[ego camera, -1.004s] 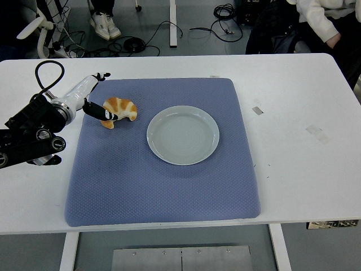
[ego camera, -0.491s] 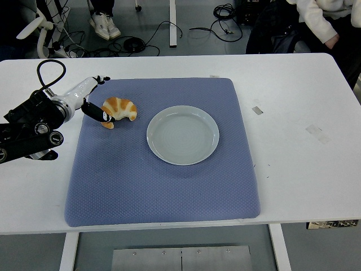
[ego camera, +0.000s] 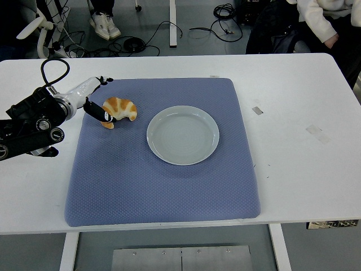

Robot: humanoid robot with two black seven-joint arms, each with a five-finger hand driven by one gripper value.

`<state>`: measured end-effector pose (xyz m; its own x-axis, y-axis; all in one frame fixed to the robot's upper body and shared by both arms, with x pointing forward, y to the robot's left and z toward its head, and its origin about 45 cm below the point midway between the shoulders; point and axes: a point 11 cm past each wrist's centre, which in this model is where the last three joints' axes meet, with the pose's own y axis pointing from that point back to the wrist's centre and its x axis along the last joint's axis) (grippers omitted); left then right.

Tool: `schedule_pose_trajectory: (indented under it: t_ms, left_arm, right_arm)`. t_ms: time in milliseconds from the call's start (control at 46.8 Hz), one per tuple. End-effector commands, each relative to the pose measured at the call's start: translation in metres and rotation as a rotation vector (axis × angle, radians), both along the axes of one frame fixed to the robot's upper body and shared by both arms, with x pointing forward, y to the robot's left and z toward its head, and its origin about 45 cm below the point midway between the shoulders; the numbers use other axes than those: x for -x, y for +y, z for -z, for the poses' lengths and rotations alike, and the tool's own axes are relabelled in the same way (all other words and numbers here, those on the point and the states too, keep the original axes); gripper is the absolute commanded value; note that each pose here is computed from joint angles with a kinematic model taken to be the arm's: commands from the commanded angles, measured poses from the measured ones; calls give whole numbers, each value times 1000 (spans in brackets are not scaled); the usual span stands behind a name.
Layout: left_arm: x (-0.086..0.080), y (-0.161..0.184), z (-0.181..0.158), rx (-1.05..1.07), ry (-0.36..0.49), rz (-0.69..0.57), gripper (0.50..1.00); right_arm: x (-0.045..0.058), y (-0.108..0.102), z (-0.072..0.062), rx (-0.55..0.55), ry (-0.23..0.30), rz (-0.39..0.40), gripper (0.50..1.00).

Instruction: Place the bread on the plate

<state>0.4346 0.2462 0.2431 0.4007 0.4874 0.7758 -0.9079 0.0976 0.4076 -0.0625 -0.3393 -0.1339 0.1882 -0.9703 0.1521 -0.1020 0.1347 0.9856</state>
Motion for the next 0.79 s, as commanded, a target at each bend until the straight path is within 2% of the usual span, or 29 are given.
schedule_pose_trajectory:
  t_ms: [0,363,769]
  left_arm:
    - [-1,0,-1,-4,-3,1,961]
    - [-8,2,5,-30,10,-8,957]
    - [-9,-20,9,-28,5,34,890]
  right_arm:
    - [0,0,0,0,0,0,1000]
    - [0,0,0,0,2,0,1000]
    - [-1,0,0,0,0,0,1000]
